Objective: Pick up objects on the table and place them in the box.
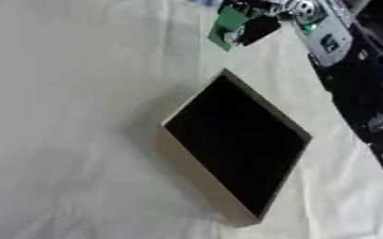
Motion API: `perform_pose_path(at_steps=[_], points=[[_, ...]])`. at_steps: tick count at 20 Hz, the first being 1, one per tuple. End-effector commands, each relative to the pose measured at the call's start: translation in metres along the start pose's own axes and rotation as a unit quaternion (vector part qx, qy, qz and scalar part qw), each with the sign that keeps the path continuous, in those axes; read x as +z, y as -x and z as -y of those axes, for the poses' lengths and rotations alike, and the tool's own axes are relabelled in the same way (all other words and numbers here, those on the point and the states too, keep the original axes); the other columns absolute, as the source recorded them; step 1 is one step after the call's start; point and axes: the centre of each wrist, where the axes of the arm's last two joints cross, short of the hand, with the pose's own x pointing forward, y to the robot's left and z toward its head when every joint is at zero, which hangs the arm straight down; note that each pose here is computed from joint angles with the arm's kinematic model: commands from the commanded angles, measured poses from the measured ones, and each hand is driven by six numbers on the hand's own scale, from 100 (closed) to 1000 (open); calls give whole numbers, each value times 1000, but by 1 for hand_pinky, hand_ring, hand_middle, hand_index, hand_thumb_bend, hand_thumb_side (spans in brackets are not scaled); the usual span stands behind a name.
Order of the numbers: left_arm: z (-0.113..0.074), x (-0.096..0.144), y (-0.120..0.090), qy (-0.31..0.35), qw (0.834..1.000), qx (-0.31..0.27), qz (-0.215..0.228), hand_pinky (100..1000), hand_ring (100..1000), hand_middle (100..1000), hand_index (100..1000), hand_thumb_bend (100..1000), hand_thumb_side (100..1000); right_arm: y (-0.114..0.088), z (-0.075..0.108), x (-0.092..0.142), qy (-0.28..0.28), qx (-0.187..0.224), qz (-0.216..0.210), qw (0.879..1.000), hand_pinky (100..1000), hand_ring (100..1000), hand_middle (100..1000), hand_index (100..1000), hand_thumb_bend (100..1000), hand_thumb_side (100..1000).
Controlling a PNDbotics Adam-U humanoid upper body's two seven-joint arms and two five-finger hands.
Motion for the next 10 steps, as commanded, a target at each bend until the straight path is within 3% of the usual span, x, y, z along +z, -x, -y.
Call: perform_pose_path(at_steps=[1, 6, 10], points=[[-4, -4, -5, 2, 1000, -7, 12, 567, 642, 635, 745, 100, 623, -30, 27, 38, 14, 52, 37, 998, 736, 768, 458, 724, 100, 100], [-4, -6, -6, 2, 1000, -5, 17, 569, 643, 635, 746, 100, 620, -95, 10, 89, 0, 102, 97, 990, 744, 775, 471, 730, 100, 100], [-3, -7, -6, 3, 1000, -3, 19, 569, 643, 636, 747, 100, 618, -101, -13, 93, -27, 119, 134, 983, 741, 774, 472, 729, 100, 100]])
